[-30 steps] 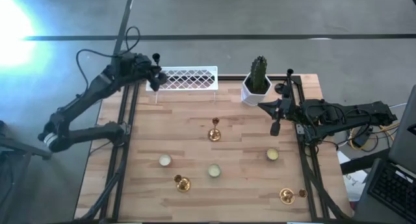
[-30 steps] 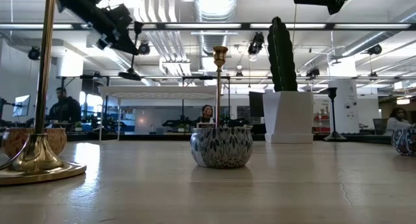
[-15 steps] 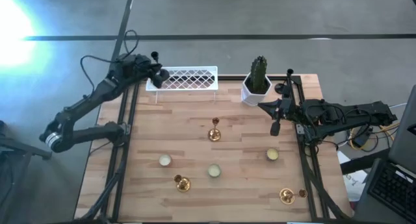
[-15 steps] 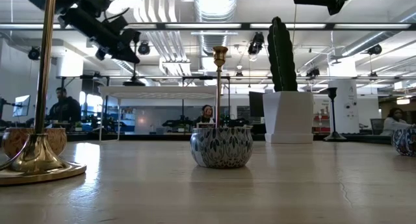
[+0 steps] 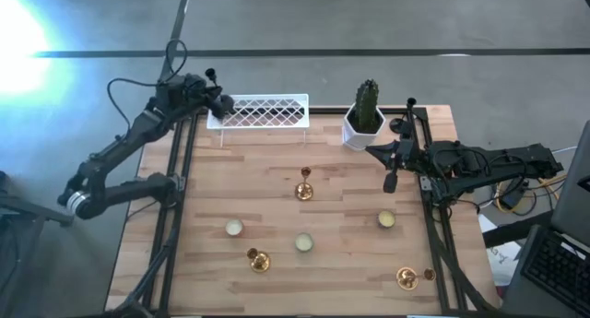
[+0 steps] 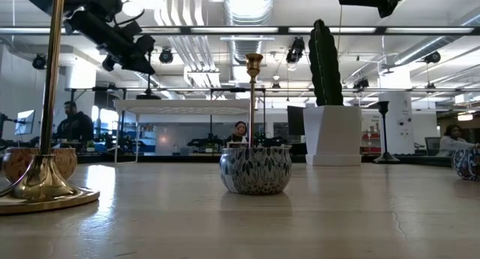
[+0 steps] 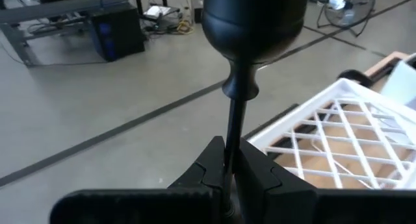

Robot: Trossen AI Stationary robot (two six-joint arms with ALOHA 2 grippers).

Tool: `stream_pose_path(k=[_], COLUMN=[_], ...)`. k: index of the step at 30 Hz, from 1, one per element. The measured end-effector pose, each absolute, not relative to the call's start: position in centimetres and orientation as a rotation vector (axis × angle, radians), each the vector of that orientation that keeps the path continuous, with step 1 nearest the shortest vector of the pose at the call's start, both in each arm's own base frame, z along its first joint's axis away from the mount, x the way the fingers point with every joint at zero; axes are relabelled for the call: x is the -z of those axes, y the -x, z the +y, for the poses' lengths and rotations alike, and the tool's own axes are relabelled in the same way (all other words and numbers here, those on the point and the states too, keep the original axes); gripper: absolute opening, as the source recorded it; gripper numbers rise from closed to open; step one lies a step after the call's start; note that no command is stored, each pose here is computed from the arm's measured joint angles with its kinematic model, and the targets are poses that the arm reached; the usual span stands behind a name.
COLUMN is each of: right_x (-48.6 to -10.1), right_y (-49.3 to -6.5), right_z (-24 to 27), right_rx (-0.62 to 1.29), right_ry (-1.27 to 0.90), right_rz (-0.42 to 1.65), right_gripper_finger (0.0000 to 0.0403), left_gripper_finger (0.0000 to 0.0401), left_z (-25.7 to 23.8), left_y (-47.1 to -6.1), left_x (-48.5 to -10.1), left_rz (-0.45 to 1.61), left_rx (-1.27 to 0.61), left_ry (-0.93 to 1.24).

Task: Pick & Place candle stick holders
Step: Put the bottom black candle holder on the shelf

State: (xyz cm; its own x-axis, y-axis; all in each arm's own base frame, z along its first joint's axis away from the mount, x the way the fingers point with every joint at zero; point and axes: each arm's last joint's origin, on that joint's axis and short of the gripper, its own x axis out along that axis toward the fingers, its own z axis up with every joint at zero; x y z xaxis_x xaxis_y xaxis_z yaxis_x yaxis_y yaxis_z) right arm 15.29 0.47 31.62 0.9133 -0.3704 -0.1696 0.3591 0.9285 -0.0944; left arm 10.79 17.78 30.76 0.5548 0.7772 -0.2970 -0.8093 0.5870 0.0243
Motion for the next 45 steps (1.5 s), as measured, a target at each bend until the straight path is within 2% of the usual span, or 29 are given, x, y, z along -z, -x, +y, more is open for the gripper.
stream_pose_path(k=[7, 23, 45], right_x=[-31.6, -31.6, -31.6], right_y=[-15.3, -15.3, -15.3], right_z=[0.5, 0.5, 0.5], right_rx=[0.377, 0.377, 0.378], right_ry=[0.052, 0.045, 0.04], right_rz=[0.184, 0.183, 0.182], right_gripper_finger=[0.0008, 0.0008, 0.0008], left_gripper_finger=[0.0019, 0.0019, 0.0019], left_z=[19.4, 19.0, 19.1], left_y=[-11.2, -10.6, -10.5], left_x=[-30.1, -29.4, -27.6], left_rz=[0.349, 0.366, 0.312], left_rx=[-0.949, -0.963, -0.982], left_ry=[0.156, 0.178, 0.167])
